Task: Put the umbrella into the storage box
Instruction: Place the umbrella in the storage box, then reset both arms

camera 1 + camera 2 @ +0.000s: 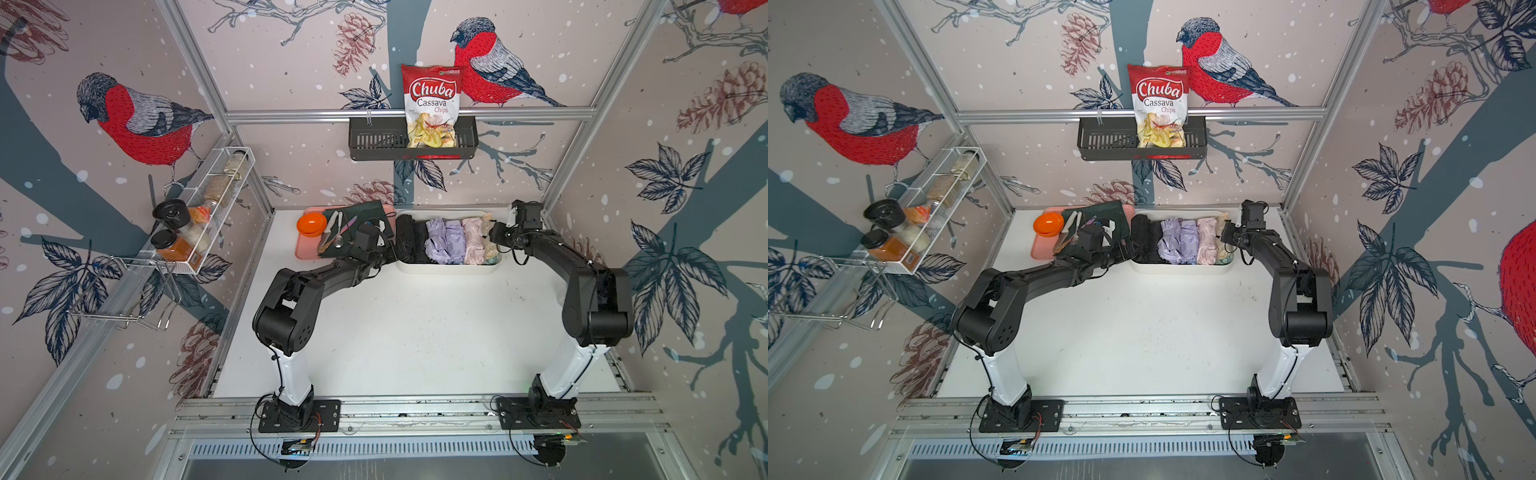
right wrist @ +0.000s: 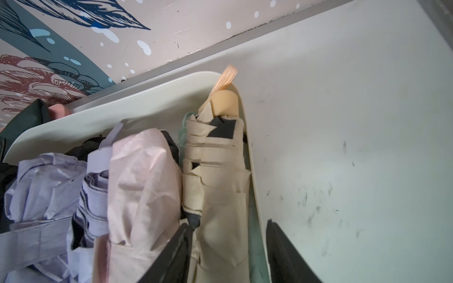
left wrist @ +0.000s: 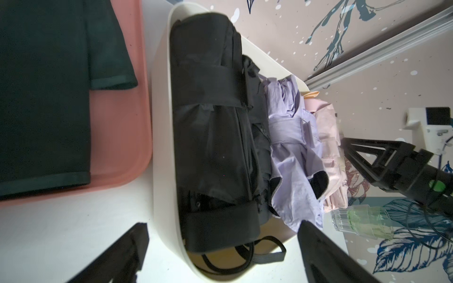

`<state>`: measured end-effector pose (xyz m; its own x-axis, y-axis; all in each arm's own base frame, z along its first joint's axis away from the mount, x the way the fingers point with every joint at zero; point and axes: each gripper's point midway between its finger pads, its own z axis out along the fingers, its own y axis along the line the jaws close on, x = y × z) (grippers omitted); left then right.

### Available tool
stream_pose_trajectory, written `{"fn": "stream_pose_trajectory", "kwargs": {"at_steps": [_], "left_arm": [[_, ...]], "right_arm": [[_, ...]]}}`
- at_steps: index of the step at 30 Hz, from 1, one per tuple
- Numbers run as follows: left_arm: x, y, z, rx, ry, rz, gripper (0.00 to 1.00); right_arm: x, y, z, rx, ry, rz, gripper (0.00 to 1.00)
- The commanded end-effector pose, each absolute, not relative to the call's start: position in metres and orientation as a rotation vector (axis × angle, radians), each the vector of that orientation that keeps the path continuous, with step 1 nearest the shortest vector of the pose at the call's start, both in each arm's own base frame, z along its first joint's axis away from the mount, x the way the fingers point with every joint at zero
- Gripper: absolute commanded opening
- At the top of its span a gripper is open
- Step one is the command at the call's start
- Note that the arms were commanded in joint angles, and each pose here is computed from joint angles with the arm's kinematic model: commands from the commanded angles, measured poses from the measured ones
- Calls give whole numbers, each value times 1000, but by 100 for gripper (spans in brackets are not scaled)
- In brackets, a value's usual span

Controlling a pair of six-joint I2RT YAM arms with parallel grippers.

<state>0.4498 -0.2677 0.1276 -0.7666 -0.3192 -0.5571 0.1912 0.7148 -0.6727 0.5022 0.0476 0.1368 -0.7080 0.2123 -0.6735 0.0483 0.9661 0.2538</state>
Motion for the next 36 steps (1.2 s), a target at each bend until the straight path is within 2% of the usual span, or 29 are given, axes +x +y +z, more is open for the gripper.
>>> {"fn": "stream_pose_trajectory", "kwargs": {"at_steps": [1, 7, 10, 13, 14, 16, 17, 24, 36], "left_arm": [[450, -259, 135, -98, 2218, -919, 98], [442, -221, 149, -143, 2158, -728, 98], [432, -190, 152, -176, 2122, -610, 97], [421, -153, 160, -237, 2052, -523, 97], [418, -138, 162, -267, 2028, -500, 97], [412, -113, 164, -314, 1993, -463, 98], [406, -99, 165, -334, 1974, -429, 97], [374, -39, 188, -342, 1786, -113, 97], [354, -2, 187, -243, 1626, 67, 97]], "right_arm": [[493, 39, 145, 203, 2351, 215, 56], [467, 21, 166, 276, 2270, 139, 63], [446, 8, 172, 325, 2208, 91, 65], [424, -7, 169, 377, 2147, 34, 71], [417, -13, 165, 398, 2134, 12, 74], [405, -22, 161, 431, 2104, -33, 94], [398, -28, 158, 448, 2091, -51, 100], [375, -47, 162, 494, 1964, -136, 100], [360, -42, 151, 335, 1820, -151, 100]]}}
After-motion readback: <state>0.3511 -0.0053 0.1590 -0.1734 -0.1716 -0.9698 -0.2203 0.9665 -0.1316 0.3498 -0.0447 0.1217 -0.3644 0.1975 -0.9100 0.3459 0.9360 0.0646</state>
